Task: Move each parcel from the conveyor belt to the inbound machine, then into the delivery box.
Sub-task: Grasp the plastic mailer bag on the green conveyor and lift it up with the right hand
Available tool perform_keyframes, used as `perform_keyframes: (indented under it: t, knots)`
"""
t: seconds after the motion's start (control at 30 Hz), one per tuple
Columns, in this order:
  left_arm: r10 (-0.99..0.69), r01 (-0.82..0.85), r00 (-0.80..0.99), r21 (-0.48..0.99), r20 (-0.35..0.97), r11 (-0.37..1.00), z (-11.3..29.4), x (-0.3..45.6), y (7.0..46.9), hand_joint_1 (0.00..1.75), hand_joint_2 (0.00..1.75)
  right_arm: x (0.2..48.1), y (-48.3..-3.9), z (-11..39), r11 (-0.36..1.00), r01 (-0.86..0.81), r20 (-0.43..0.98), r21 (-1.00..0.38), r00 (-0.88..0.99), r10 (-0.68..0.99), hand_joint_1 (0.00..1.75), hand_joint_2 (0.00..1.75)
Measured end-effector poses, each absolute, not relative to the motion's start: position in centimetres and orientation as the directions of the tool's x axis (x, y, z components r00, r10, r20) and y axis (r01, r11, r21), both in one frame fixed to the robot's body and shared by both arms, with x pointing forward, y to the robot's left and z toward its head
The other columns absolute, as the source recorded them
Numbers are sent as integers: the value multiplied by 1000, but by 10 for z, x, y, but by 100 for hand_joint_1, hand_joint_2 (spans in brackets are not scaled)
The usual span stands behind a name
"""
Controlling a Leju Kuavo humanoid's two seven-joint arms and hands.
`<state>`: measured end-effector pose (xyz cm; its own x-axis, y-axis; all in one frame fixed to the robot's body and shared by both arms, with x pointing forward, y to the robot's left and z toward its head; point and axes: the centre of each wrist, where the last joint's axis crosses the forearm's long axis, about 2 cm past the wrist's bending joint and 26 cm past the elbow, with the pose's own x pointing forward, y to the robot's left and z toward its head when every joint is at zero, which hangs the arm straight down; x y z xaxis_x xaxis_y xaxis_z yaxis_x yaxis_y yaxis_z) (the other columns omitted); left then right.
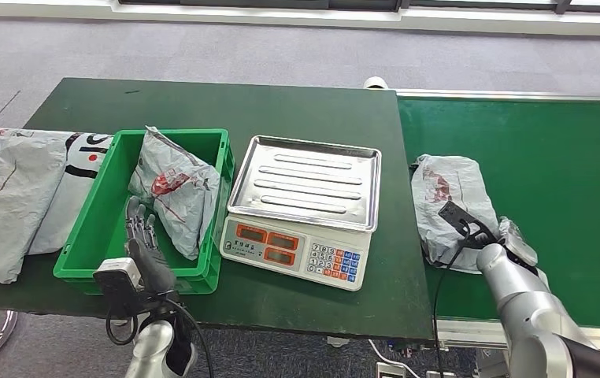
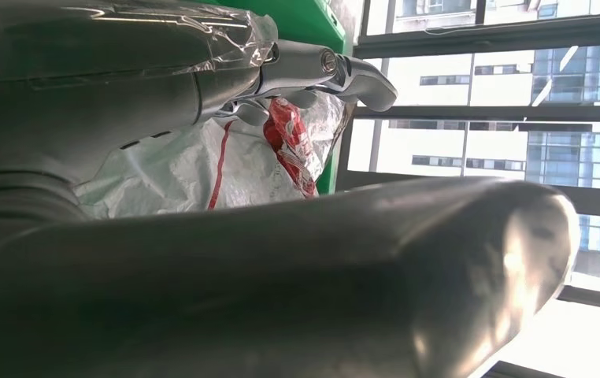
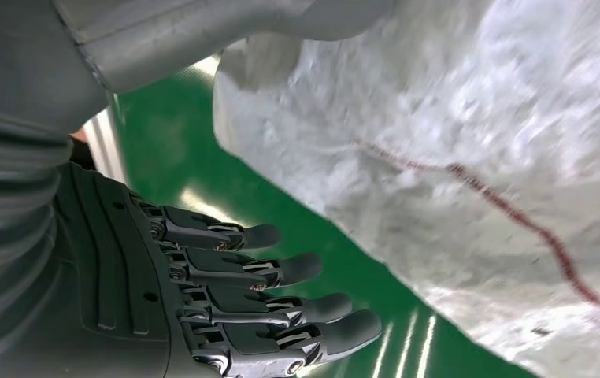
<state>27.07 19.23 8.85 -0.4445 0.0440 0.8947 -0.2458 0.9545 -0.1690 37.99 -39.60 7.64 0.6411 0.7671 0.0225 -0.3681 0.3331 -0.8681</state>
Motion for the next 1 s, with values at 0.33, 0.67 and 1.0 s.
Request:
perform_keyframes:
  t: [0.33,0.67,1.0]
  knots:
    - [40,-247,-431,-161,901,956,87,272,192,0,0,377,-362,65,378,-400,83,-835,587,805,0,175]
    - [44,-235,-426,-157,904,959,91,280,190,0,0,372,-360,58,374,-522,15,-766,567,823,0,175]
    - [50,-225,-425,-158,904,961,92,283,190,0,0,373,-362,60,356,-572,-18,-739,545,838,175,175]
